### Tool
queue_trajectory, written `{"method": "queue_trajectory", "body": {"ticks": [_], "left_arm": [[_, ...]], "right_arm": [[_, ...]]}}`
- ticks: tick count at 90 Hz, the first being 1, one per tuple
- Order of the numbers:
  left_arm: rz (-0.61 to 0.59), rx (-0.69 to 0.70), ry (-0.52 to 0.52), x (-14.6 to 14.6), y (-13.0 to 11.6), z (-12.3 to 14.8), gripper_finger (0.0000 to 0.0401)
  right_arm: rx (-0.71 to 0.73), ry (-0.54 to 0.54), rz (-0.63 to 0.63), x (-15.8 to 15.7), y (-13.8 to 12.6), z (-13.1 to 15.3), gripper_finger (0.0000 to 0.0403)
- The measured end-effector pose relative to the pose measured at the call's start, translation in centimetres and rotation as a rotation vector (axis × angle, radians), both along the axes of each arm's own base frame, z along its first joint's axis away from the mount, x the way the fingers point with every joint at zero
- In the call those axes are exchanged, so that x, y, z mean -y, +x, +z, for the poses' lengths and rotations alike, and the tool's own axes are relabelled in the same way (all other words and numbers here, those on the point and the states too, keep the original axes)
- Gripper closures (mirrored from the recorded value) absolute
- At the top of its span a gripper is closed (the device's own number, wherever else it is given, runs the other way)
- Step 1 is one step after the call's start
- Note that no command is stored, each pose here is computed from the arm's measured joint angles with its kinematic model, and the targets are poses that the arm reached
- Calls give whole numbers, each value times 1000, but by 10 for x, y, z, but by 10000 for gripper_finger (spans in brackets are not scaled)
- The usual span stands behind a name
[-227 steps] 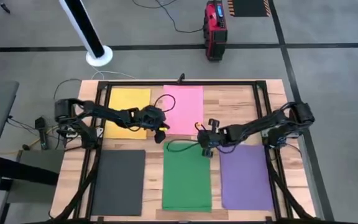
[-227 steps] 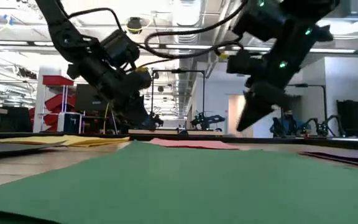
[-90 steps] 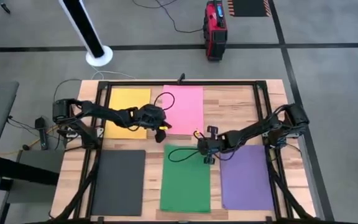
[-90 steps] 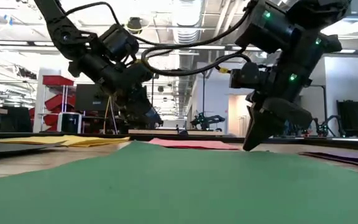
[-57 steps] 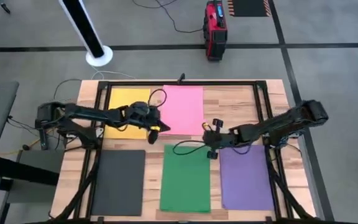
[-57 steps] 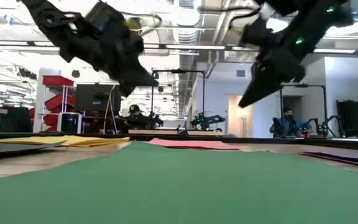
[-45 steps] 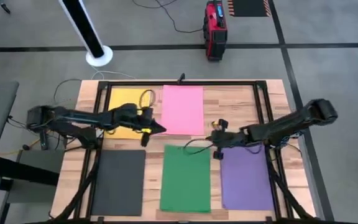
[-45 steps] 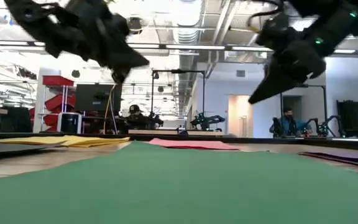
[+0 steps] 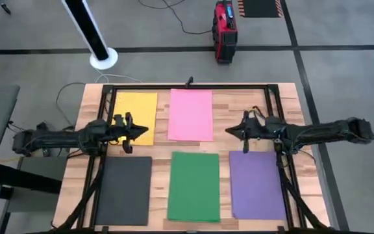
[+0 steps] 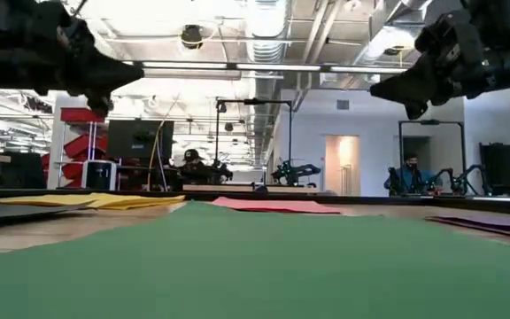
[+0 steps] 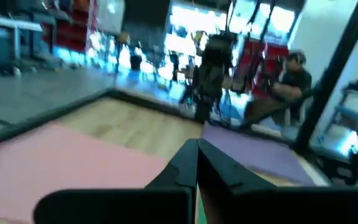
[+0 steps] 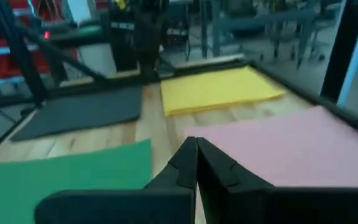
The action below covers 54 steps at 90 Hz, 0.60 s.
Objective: Organize paper
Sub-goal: Return to Home Position
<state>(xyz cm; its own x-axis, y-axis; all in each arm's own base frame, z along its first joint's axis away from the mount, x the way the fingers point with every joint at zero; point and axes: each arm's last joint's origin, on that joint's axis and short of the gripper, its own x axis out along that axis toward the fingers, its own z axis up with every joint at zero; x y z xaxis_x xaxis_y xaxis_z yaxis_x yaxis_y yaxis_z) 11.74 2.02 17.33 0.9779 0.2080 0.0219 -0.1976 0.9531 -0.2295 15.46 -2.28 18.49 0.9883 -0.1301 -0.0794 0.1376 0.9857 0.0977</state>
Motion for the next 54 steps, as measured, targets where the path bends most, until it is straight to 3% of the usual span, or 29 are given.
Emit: {"method": "queue_trajectory", "body": {"ticks": [31, 45, 54], "left_arm": [[64, -65, 1, 0, -14, -5, 401], [70, 3, -3, 1, -21, -1, 401], [76, 32, 0, 2, -23, -1, 401]], "right_arm": [[166, -16, -42, 3, -34, -8, 403], [-12, 11, -240, 4, -42, -25, 403], [-16, 6, -280, 3, -44, -26, 403]]}}
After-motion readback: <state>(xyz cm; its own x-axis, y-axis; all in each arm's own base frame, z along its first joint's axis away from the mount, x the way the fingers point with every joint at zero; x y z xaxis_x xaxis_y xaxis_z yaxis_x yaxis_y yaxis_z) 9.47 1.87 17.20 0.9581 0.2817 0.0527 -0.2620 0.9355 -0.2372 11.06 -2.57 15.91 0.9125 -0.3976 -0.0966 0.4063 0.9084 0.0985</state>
